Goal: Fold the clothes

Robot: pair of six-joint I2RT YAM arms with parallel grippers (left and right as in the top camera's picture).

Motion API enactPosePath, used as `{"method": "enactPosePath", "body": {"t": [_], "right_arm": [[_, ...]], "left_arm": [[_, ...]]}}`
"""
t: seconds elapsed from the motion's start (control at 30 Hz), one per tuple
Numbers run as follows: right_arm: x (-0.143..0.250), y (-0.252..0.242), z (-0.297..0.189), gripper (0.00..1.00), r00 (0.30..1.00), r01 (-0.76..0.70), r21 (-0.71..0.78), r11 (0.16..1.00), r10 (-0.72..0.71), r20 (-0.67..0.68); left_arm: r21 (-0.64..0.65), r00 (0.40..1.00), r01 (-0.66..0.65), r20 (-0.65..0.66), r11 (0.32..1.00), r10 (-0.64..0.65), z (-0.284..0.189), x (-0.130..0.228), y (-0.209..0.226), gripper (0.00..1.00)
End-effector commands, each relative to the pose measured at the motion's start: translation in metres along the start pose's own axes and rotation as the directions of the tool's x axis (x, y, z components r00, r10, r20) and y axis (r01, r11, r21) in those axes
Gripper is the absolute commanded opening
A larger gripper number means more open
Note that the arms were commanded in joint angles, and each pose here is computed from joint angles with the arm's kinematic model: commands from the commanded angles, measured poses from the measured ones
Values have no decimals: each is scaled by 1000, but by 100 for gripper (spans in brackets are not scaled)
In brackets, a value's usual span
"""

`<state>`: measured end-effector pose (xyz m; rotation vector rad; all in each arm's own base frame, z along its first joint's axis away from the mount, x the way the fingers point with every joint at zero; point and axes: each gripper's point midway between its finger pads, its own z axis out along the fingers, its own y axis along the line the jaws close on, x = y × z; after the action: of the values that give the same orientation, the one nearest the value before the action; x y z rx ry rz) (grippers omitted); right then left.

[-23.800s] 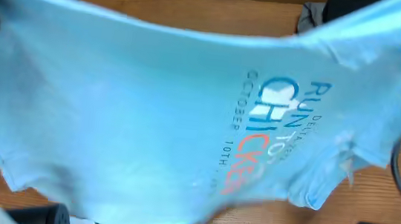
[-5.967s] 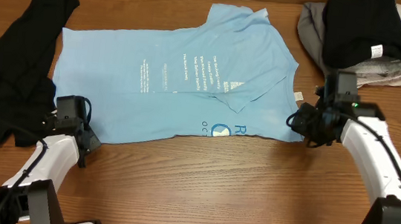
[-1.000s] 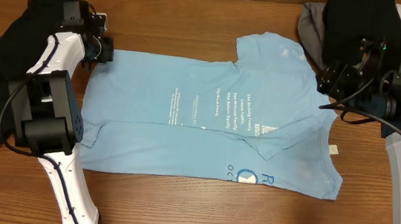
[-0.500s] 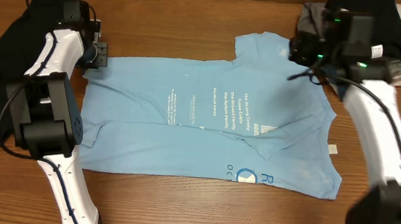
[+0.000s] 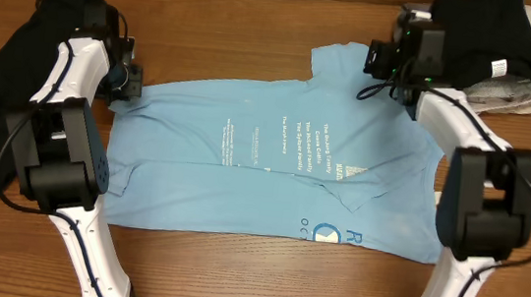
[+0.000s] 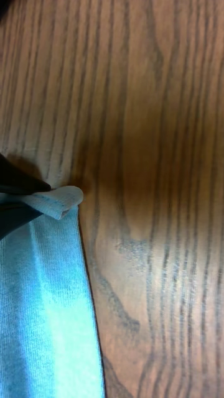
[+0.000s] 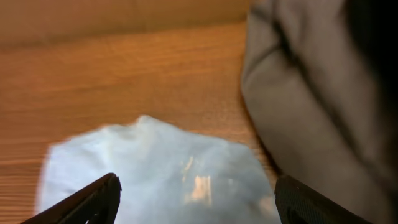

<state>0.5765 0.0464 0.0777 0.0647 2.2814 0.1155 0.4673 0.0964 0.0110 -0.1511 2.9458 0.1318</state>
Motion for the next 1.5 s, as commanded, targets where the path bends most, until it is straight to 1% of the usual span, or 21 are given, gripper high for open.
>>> {"method": "enactPosePath", "body": {"t": [0.0, 0.23, 0.47, 0.77, 0.87, 0.93, 0.97, 1.0, 1.07, 1.13, 1.27, 1.3, 1.43, 1.47], "right_arm": [[8, -5, 23, 82, 1000, 14, 15, 1000, -14, 0], [11, 1, 53, 78, 1000, 14, -18, 1000, -14, -13], [10, 2, 67, 73, 1000, 13, -31, 999, -13, 13], [33, -1, 83, 71, 1000, 9, -27, 1000, -10, -23], [40, -2, 87, 63, 999, 9, -25, 1000, -10, -37], [44, -2, 87, 53, 999, 7, -23, 1000, -9, -51], [45, -2, 87, 42, 998, 5, -23, 1000, -6, -55], [45, -2, 87, 35, 998, 4, -22, 1000, -5, -58], [43, -3, 86, 24, 997, -24, -18, 1000, 22, -67], [37, -2, 84, 17, 996, -42, -14, 999, 41, -84], [11, 2, 73, 5, 993, -42, -10, 999, 40, -109], [2, 3, 68, 4, 992, -42, -8, 999, 41, -115], [-29, 7, 45, 4, 989, -42, -3, 999, 41, -144], [-44, 9, 30, 4, 986, -42, 0, 999, 42, -163]], "left_arm": [[6, 999, 5, 34, 1000, -5, -16, -7, -2, 4], [7, 1000, 4, 29, 1000, -5, -15, -6, -2, 4], [8, 1000, 4, 18, 1000, -4, -15, -3, -2, 4], [9, 1000, 3, 8, 1000, -3, -15, 0, -2, 4], [9, 1000, 4, 9, 1000, -4, -15, -1, -2, 4], [9, 1000, 3, 7, 1000, -4, -15, 0, -2, 4], [9, 1000, 3, 6, 1000, -3, -15, 0, -2, 4], [9, 1000, 3, 6, 1000, -3, -15, 0, -2, 4], [9, 1000, 3, 7, 1000, -3, -15, 0, -2, 4], [8, 1000, 3, 7, 1000, -3, -15, 0, -2, 4], [-12, 1000, 2, 2, 1000, -2, -15, 1, 1, 4], [-25, 1000, 3, -1, 1000, -3, -15, 1, 4, 4], [-77, 1000, 4, -16, 997, -6, -18, 4, 14, 4], [-103, 1000, 5, -30, 995, -8, -23, 5, 21, 4]]}}
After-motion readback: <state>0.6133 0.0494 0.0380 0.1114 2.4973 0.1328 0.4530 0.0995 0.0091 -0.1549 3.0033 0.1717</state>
